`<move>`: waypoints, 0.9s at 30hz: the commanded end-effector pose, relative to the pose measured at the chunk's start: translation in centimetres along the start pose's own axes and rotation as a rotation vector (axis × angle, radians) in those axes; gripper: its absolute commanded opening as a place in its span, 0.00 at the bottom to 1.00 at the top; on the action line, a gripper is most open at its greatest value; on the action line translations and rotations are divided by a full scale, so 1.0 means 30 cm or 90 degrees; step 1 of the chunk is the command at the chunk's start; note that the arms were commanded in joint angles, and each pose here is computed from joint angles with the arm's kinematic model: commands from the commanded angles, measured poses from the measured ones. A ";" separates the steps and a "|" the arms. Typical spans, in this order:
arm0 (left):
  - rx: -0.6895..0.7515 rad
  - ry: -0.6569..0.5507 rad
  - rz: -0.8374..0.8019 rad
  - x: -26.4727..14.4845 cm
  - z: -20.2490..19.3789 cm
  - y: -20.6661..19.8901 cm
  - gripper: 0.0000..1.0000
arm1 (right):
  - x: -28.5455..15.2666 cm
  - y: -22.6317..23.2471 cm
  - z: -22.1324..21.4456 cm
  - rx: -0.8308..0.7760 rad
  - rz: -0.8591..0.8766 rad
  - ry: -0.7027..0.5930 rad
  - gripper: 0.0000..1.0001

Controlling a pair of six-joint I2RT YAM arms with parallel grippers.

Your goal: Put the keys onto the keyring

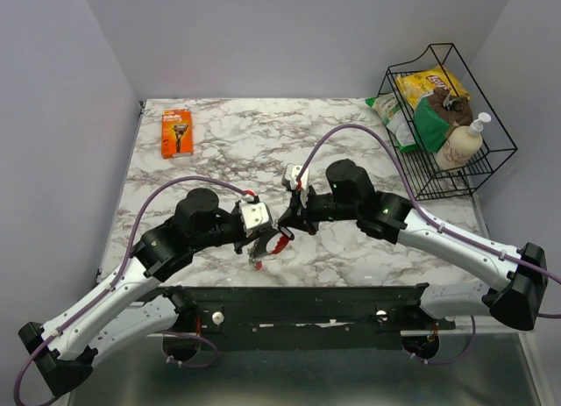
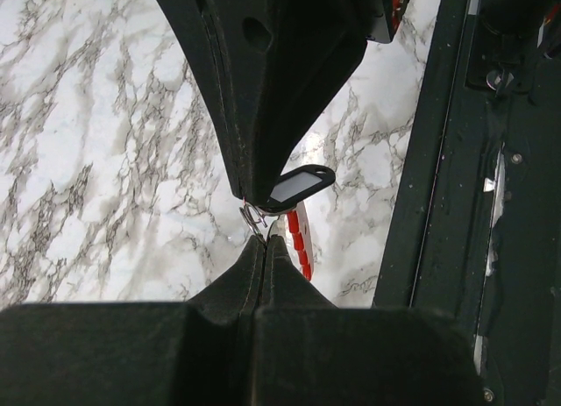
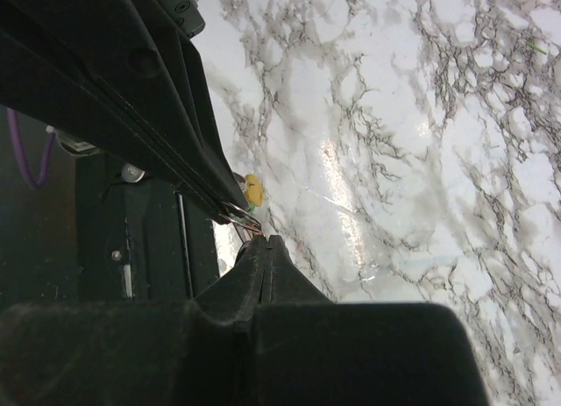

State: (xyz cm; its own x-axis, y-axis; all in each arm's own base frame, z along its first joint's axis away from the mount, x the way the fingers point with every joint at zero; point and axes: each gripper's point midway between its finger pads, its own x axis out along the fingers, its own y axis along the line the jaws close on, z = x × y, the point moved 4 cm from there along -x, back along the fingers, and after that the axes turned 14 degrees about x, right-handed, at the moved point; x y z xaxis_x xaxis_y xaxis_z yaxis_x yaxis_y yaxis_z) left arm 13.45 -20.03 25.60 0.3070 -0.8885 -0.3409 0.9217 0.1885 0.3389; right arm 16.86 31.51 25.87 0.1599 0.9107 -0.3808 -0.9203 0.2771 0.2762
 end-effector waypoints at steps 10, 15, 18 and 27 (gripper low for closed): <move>0.042 -0.094 -0.011 -0.024 0.093 -0.009 0.00 | -0.001 -0.002 -0.029 -0.013 0.010 0.011 0.02; 0.045 -0.101 -0.009 -0.030 0.099 -0.009 0.00 | -0.014 -0.005 -0.029 -0.021 0.000 0.005 0.33; 0.045 -0.101 -0.012 -0.030 0.099 -0.011 0.00 | -0.039 -0.006 -0.019 -0.031 -0.015 -0.016 0.55; 0.058 -0.111 -0.016 -0.037 0.106 -0.016 0.00 | -0.175 0.038 0.063 -0.097 -0.036 -0.136 0.79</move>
State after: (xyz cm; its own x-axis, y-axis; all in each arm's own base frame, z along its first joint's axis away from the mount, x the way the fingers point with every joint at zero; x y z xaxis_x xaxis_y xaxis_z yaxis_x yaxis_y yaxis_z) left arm 12.14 -20.19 27.06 0.2497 -0.9311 -0.2658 0.9213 0.1439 0.3613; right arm 15.90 28.48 27.61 0.2356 0.9275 -0.2903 -0.9377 0.2954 0.1827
